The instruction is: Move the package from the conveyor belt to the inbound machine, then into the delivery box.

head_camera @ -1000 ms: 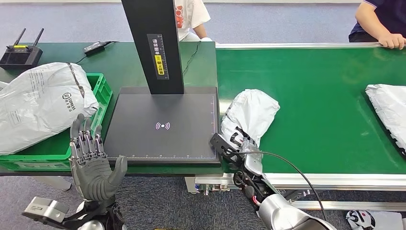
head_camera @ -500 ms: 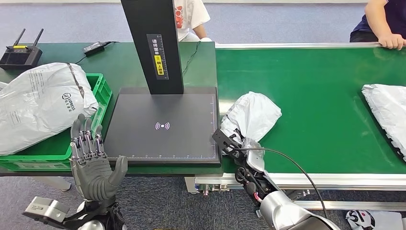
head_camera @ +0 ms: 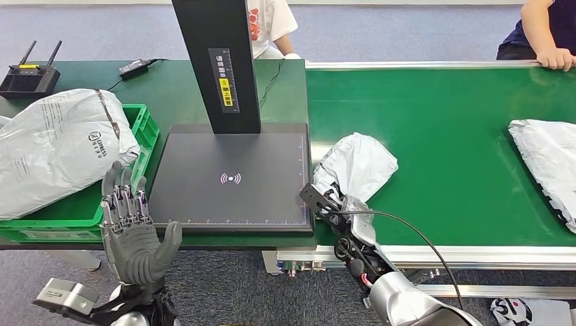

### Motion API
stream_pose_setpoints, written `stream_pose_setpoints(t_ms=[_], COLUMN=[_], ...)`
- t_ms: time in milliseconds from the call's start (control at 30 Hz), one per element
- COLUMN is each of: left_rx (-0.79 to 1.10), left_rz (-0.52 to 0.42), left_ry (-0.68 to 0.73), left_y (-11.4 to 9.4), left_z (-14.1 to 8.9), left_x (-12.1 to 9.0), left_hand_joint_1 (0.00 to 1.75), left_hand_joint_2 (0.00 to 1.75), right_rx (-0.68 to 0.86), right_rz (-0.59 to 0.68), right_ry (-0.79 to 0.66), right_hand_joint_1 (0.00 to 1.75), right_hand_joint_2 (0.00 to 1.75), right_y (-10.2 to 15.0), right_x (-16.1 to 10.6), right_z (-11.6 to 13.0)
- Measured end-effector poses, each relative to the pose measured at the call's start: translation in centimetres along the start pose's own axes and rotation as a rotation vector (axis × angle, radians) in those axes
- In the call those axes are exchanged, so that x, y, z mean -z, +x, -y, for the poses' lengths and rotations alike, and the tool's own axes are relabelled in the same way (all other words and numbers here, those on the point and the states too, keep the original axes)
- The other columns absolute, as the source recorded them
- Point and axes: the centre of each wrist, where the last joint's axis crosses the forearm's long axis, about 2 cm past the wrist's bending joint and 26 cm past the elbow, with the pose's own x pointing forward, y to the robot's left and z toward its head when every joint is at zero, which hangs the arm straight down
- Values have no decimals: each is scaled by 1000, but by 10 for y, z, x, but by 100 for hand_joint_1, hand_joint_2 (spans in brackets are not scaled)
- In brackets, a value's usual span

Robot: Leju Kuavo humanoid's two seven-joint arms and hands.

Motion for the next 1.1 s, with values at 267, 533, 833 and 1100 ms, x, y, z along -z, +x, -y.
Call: stream_pose_setpoints(t_ms=[267,533,833,1100], left_rx=[-2,-2,5,10], left_rz=[-4,-6,1,6], left_ry=[-3,-3,7,19], left_y=[-1,-1,1,6], left_z=[0,0,-1,-2], left_x=[-1,-1,-1,-3], left_hand_joint_1=[0,0,0,0], left_hand_joint_2=[175,175,175,175], right_rx=[36,60,78,87], right_rz=[15,-18,-36,-21], right_ry=[-45,-194,-323,-372], right_hand_joint_1=[175,175,175,175], right_hand_joint_2=[175,175,175,175], right_y=[-10,-28,-40,-35], right_x=[3,15,18,16], right_z=[7,76,136,157])
